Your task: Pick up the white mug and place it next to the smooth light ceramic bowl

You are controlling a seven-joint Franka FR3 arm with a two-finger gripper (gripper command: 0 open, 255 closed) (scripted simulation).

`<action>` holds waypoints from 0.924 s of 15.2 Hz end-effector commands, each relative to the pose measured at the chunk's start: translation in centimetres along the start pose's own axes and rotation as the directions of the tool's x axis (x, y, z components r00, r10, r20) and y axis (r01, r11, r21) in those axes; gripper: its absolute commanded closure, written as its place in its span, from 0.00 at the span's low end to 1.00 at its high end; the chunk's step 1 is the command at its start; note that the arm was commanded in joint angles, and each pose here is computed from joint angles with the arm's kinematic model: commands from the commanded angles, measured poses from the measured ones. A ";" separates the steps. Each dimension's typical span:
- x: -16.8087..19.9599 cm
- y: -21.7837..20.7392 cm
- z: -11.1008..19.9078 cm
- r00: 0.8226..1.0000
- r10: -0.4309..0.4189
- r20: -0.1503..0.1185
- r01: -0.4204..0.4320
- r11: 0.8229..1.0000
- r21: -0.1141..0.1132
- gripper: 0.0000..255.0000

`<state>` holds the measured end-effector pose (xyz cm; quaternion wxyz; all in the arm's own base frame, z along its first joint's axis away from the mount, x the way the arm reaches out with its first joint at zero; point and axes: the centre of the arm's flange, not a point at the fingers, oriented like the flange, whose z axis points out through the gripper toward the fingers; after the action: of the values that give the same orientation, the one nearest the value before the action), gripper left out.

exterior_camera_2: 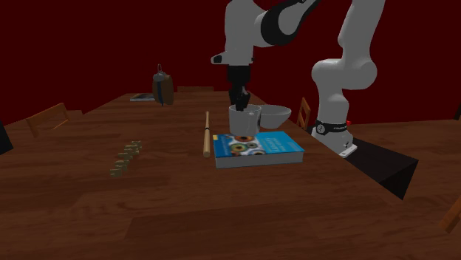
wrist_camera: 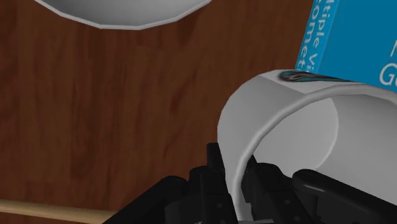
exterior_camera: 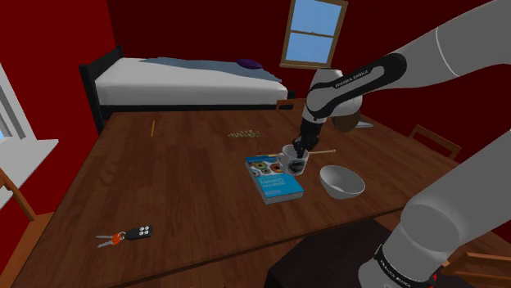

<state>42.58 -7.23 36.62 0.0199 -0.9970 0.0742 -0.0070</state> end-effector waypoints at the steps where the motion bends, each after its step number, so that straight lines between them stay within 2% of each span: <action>1: -0.2 -0.2 0.7 1.000 -0.006 0.011 0.006 1.000 0.001 1.00; 7: -0.2 -0.2 0.7 1.000 -0.006 0.011 0.006 1.000 0.001 1.00; 8: -0.3 -0.3 0.8 1.000 -0.006 0.011 0.006 1.000 0.001 0.00; 13: -0.2 -0.2 0.7 1.000 -0.006 0.011 0.006 1.000 0.001 0.00; 14: -0.2 -0.2 -0.7 1.000 -0.006 0.011 0.006 1.000 0.001 0.00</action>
<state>42.43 -6.96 36.51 0.0206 -0.9972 0.0713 -0.0020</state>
